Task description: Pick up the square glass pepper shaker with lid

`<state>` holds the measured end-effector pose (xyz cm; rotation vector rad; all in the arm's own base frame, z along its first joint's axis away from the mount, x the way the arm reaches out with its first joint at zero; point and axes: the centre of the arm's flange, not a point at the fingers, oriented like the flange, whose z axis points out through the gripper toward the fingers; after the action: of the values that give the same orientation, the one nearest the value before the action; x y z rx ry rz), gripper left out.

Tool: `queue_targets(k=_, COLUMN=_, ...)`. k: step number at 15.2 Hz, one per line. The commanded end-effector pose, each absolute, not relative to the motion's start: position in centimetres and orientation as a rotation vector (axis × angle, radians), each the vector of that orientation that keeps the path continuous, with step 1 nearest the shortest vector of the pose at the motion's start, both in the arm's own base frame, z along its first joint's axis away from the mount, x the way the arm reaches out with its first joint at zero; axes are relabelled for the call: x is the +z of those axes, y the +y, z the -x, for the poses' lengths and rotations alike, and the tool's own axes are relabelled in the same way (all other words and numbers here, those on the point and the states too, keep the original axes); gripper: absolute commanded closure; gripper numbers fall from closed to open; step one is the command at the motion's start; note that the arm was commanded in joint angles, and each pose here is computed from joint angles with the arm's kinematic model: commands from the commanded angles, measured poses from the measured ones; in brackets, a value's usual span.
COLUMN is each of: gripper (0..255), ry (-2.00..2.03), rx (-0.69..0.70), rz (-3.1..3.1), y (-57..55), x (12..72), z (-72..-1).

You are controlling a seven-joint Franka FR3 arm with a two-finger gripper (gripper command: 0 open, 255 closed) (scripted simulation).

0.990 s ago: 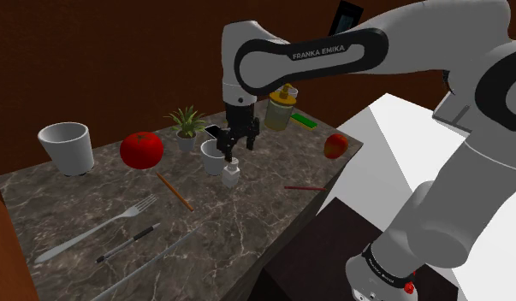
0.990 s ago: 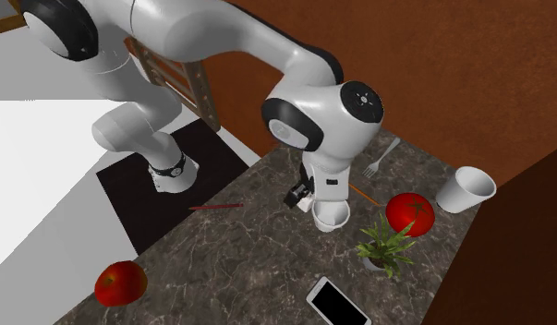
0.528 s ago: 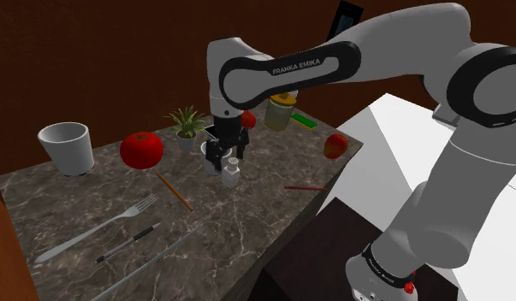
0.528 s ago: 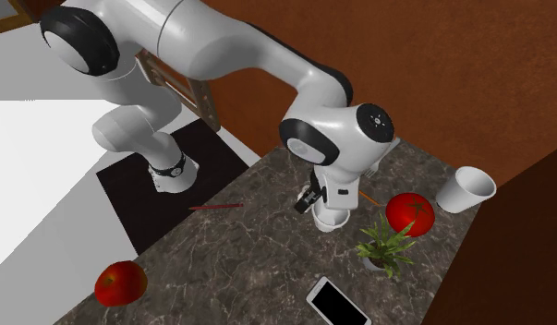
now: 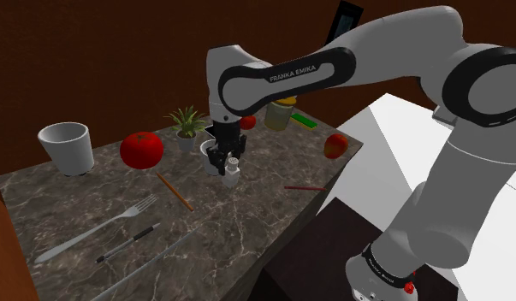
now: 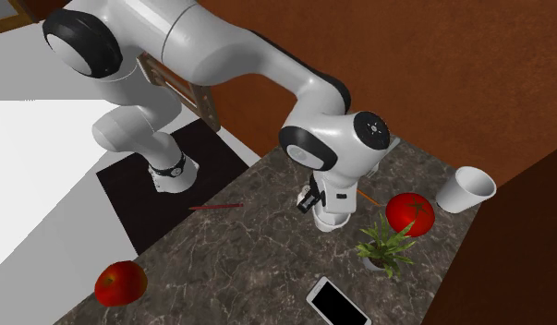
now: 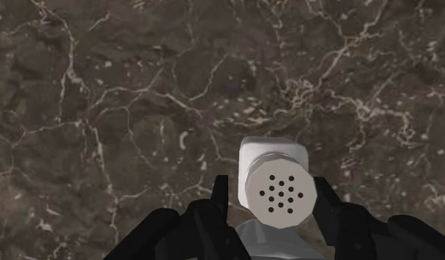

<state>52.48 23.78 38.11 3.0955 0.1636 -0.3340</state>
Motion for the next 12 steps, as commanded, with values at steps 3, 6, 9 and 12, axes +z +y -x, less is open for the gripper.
queue_targets(k=3, gripper=255, ry=0.166, rx=-0.34, rz=-3.095, y=23.8, x=37.9, z=-52.4)
queue_targets(k=6, gripper=255, ry=0.166, rx=-0.34, rz=-3.095, y=23.8, x=37.8, z=-52.4)
queue_targets(k=9, gripper=255, ry=0.166, rx=-0.34, rz=-3.095, y=23.8, x=39.4, z=-52.4)
queue_targets(k=12, gripper=255, ry=0.166, rx=-0.34, rz=-3.095, y=23.8, x=41.0, z=-52.4)
